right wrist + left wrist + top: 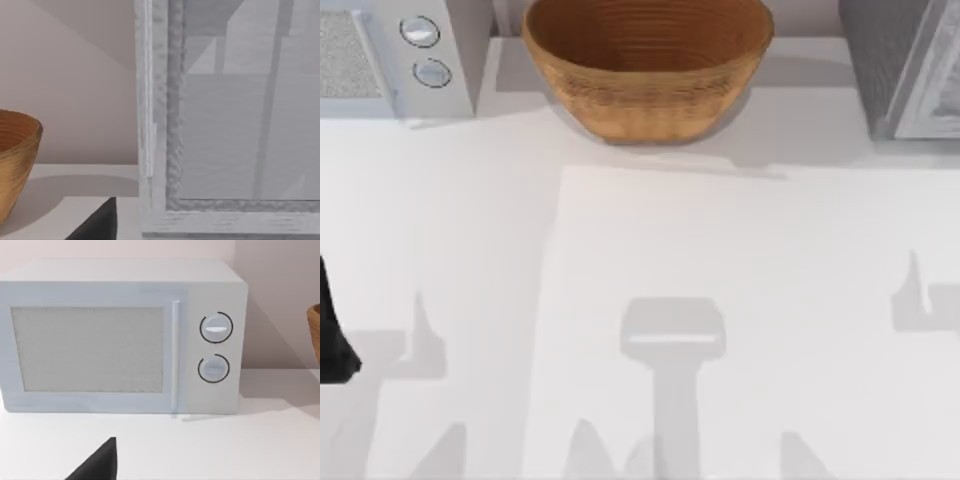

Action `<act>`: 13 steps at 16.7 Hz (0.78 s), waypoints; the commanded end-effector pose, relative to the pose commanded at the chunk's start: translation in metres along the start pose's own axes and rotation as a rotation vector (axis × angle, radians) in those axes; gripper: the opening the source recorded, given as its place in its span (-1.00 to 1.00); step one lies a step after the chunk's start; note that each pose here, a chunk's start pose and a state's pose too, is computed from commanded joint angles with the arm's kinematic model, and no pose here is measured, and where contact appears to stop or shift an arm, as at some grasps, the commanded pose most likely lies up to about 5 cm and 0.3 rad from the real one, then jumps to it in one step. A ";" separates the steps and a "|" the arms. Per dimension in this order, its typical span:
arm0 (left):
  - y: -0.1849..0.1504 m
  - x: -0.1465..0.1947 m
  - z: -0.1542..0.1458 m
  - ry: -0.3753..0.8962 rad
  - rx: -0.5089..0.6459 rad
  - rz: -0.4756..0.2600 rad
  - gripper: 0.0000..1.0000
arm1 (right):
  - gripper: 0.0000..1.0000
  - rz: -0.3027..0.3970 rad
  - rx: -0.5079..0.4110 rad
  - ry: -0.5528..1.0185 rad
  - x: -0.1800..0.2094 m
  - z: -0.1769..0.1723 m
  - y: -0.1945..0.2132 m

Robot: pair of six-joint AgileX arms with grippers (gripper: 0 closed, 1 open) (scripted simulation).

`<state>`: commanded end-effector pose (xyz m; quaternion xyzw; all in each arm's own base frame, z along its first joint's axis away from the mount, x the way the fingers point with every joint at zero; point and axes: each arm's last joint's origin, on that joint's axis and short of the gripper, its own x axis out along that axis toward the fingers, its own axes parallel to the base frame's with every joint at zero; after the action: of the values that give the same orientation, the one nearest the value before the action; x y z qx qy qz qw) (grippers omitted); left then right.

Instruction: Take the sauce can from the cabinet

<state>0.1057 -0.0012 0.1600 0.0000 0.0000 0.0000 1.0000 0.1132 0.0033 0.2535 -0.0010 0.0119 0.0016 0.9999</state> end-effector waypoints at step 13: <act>0.000 0.000 0.000 0.000 0.000 0.000 1.00 | 1.00 -0.007 0.001 -0.015 0.109 0.235 0.032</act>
<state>0.1057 -0.0012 0.1600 0.0000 0.0000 0.0000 1.0000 0.2280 0.0364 0.4854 -0.0006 0.0042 -0.0017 1.0000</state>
